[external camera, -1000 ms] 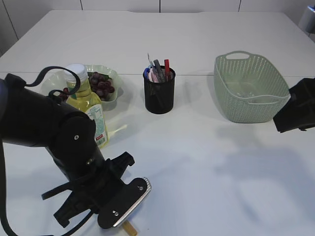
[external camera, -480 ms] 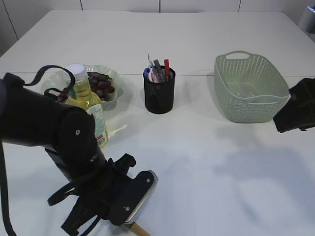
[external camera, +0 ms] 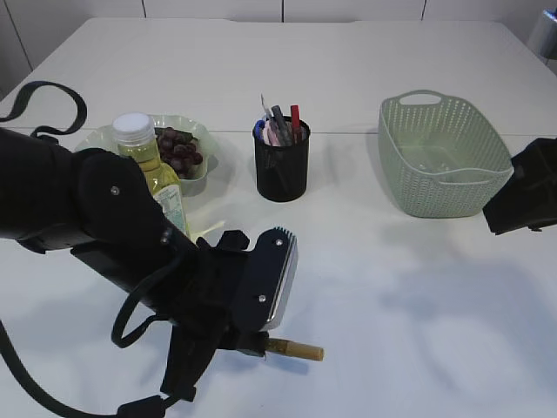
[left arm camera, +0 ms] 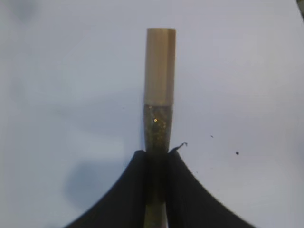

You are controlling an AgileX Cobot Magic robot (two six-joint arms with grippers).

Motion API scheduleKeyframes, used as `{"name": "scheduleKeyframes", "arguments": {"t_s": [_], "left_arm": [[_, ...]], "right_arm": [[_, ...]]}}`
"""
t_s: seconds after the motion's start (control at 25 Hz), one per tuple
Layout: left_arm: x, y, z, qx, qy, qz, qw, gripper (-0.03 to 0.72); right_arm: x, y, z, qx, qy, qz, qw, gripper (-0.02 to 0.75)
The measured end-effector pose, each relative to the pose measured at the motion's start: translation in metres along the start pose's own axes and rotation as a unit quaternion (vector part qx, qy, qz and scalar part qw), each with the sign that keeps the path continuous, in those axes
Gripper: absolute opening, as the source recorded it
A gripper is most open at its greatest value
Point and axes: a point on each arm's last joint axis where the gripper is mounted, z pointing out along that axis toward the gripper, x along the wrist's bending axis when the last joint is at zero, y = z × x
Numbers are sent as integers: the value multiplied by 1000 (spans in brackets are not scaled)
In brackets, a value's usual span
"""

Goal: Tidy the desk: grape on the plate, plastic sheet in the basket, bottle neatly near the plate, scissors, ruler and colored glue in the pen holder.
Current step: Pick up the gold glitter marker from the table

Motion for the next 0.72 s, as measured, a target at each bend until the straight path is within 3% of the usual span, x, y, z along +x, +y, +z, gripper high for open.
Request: {"name": "scheduleKeyframes", "arguments": {"t_s": [0.16, 0.28, 0.36, 0.52, 0.6, 0.72], "left_arm": [[6, 7, -6, -31, 35, -57, 997, 64], [13, 12, -13, -57, 77, -114, 989, 64], [22, 13, -17, -72, 121, -165, 976, 64], [38, 9, -24, -80, 207, -262, 939, 64], [47, 8, -30, -81, 244, -284, 924, 64], [63, 16, -41, -97, 279, -293, 909, 64]], "right_arm": [[0, 0, 0, -1, 0, -1, 1000, 352], [0, 0, 0, -1, 0, -2, 1000, 352], [0, 0, 0, -1, 0, -2, 1000, 352], [0, 0, 0, -1, 0, -3, 1000, 352], [0, 0, 0, -1, 0, -3, 1000, 351], [0, 0, 0, -1, 0, -4, 1000, 352]]}}
